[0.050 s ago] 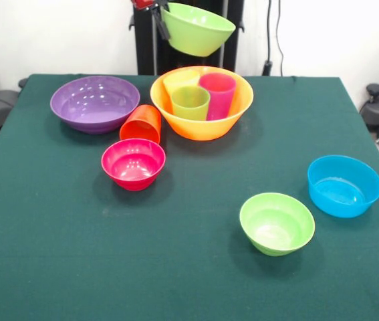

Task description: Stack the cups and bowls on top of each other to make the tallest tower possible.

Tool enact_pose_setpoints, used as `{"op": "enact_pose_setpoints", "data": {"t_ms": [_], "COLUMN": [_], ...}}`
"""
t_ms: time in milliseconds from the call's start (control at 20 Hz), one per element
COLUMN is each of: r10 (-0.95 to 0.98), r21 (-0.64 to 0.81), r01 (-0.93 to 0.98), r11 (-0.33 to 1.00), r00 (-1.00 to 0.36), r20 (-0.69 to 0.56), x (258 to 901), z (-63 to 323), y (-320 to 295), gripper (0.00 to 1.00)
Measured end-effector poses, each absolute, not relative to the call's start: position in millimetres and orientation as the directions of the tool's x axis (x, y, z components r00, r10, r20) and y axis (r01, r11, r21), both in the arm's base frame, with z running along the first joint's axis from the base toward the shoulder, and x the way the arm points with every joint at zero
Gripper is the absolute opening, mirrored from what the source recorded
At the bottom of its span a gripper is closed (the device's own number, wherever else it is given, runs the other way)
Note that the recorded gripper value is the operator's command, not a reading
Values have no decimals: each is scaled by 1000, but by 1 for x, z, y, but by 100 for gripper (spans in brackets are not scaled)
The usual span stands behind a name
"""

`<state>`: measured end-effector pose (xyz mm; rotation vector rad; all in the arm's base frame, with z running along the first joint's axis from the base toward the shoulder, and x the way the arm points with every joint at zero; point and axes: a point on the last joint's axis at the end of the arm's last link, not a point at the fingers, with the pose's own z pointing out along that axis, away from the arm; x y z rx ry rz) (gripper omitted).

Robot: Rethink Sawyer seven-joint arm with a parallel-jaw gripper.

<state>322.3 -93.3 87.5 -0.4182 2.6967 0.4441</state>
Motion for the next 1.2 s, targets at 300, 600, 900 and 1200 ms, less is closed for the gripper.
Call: {"op": "enact_pose_setpoints", "data": {"t_ms": [300,600,900,1200], "r10": [-225,-232,-229,-252], "r21": [243,239,233,204], "r01": [-344,-356,-360,-381], "r11": [907,903,903,902], "r00": [-883,-875,-865,-847], "r20": [-412,-424,-447,-468], "x": [324,327,336,344], "z": [88,90,91,89], "y": [-96,-95,-100,-106], "gripper": [0,0,0,0]}}
